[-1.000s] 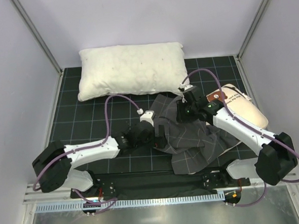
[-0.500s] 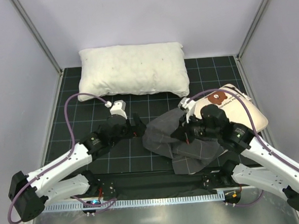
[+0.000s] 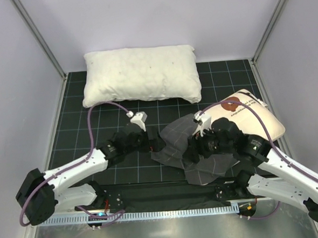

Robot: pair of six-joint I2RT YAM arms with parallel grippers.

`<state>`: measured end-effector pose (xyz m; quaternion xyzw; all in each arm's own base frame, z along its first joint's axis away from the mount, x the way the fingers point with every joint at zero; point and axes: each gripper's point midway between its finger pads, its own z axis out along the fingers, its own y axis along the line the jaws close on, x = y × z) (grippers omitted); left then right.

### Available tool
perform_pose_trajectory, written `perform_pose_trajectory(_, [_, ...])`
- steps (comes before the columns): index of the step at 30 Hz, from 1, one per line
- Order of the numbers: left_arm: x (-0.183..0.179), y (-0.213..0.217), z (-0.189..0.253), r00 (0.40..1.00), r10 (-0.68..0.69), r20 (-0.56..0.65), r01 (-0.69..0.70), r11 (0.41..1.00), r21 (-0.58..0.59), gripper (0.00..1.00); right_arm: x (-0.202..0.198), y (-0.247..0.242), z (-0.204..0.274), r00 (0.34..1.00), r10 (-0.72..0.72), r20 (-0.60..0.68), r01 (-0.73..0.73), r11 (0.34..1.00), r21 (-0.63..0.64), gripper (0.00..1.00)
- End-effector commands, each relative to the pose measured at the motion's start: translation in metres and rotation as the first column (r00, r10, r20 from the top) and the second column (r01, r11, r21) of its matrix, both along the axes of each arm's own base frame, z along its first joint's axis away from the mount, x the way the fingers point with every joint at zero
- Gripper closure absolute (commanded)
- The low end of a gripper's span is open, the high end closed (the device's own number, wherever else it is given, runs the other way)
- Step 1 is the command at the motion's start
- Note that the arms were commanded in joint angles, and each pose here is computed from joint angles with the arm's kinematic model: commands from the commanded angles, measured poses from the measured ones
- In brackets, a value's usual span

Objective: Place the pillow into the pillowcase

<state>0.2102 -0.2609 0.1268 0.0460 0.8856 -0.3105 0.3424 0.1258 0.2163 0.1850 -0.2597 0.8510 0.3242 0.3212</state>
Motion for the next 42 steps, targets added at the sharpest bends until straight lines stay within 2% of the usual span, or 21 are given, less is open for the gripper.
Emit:
perform_pose_trajectory(1, [-0.021, -0.052, 0.019, 0.982, -0.179, 0.059, 0.185, 0.973, -0.135, 0.00, 0.030, 0.001, 0.049, 0.986, -0.110, 0.128, 0.104, 0.993, 0.046, 0.19])
perform_pose_trajectory(4, [-0.035, -0.075, 0.015, 0.966, -0.236, 0.101, 0.247, 0.962, -0.112, 0.00, 0.043, 0.011, 0.050, 0.985, -0.103, 0.136, 0.103, 0.995, 0.011, 0.26])
perform_pose_trajectory(5, [-0.037, -0.082, 0.020, 0.961, -0.246, 0.122, 0.263, 0.954, -0.142, 0.00, 0.047, 0.014, 0.052, 0.985, -0.102, 0.139, 0.102, 0.995, 0.009, 0.57])
perform_pose_trajectory(6, [-0.038, -0.085, 0.012, 0.961, -0.253, 0.108, 0.266, 0.953, -0.141, 0.00, 0.049, 0.018, 0.049, 0.986, -0.093, 0.138, 0.094, 0.996, 0.000, 0.69])
perform_pose_trajectory(8, [-0.039, -0.086, 0.004, 0.966, -0.245, 0.086, 0.256, 0.955, -0.148, 0.00, 0.055, 0.029, 0.042, 0.990, -0.067, 0.127, 0.070, 0.997, -0.017, 0.79])
perform_pose_trajectory(10, [-0.028, -0.075, -0.006, 0.982, -0.173, 0.071, 0.179, 0.979, -0.093, 0.00, 0.057, 0.035, 0.037, 0.993, -0.045, 0.111, 0.048, 0.998, -0.029, 0.78])
perform_pose_trajectory(12, [-0.021, -0.066, -0.007, 0.989, -0.131, 0.070, 0.136, 0.989, -0.064, 0.00, 0.060, 0.040, 0.028, 0.996, -0.024, 0.088, 0.029, 0.998, -0.062, 0.71])
perform_pose_trajectory(14, [-0.020, -0.057, -0.005, 0.991, -0.118, 0.066, 0.123, 0.990, -0.063, 0.00, 0.061, 0.041, 0.020, 0.998, -0.016, 0.068, 0.023, 0.995, -0.095, 0.40])
perform_pose_trajectory(15, [-0.021, -0.055, -0.004, 0.991, -0.120, 0.068, 0.124, 0.990, -0.065, 0.00, 0.061, 0.040, 0.017, 0.998, -0.016, 0.063, 0.023, 0.994, -0.107, 0.29])
perform_pose_trajectory(16, [-0.021, -0.051, -0.003, 0.992, -0.106, 0.064, 0.110, 0.992, -0.062, 0.00, 0.060, 0.038, 0.013, 0.998, -0.015, 0.053, 0.022, 0.992, -0.126, 0.25])
perform_pose_trajectory(19, [-0.019, -0.032, -0.017, 0.999, -0.028, 0.020, 0.028, 1.000, -0.013, 0.00, 0.056, 0.035, 0.006, 0.999, -0.005, 0.032, 0.009, 0.989, -0.150, 0.25])
perform_pose_trajectory(25, [-0.007, 0.004, -0.023, 0.995, 0.097, -0.028, -0.098, 0.995, -0.032, 0.00, 0.037, 0.018, -0.018, 0.999, 0.016, -0.046, -0.027, 0.970, -0.241, 0.25])
perform_pose_trajectory(29, [0.001, 0.031, -0.003, 0.985, 0.172, 0.007, -0.171, 0.984, -0.055, 0.00, 0.024, 0.010, -0.023, 0.997, 0.048, -0.066, -0.065, 0.958, -0.278, 0.29])
perform_pose_trajectory(31, [-0.001, 0.043, 0.008, 0.982, 0.189, 0.030, -0.187, 0.981, -0.052, 0.00, 0.020, 0.007, -0.025, 0.995, 0.066, -0.076, -0.086, 0.951, -0.297, 0.38])
perform_pose_trajectory(32, [-0.001, 0.047, 0.012, 0.980, 0.198, 0.035, -0.196, 0.979, -0.050, 0.00, 0.017, 0.008, -0.026, 0.993, 0.082, -0.083, -0.103, 0.947, -0.303, 0.45])
perform_pose_trajectory(33, [-0.004, 0.053, 0.014, 0.979, 0.201, 0.035, -0.200, 0.979, -0.040, 0.00, 0.014, 0.008, -0.027, 0.991, 0.091, -0.095, -0.117, 0.943, -0.311, 0.67])
perform_pose_trajectory(34, [-0.003, 0.056, 0.019, 0.978, 0.205, 0.046, -0.203, 0.978, -0.040, 0.00, 0.014, 0.011, -0.025, 0.990, 0.107, -0.097, -0.132, 0.943, -0.307, 0.83])
perform_pose_trajectory(35, [-0.004, 0.058, 0.020, 0.977, 0.207, 0.047, -0.205, 0.978, -0.038, 0.00, 0.013, 0.014, -0.022, 0.988, 0.122, -0.092, -0.144, 0.944, -0.296, 0.93])
perform_pose_trajectory(38, [-0.009, 0.062, 0.025, 0.978, 0.201, 0.056, -0.199, 0.979, -0.043, 0.00, 0.018, 0.039, 0.014, 0.986, 0.167, -0.027, -0.169, 0.971, -0.170, 0.96])
perform_pose_trajectory(40, [-0.011, 0.059, 0.035, 0.981, 0.176, 0.084, -0.170, 0.982, -0.081, 0.00, 0.032, 0.061, 0.067, 0.982, 0.167, 0.083, -0.164, 0.985, -0.050, 0.96])
perform_pose_trajectory(42, [-0.017, 0.053, 0.037, 0.988, 0.114, 0.107, -0.103, 0.990, -0.098, 0.00, 0.045, 0.076, 0.103, 0.979, 0.152, 0.138, -0.154, 0.988, 0.000, 0.96])
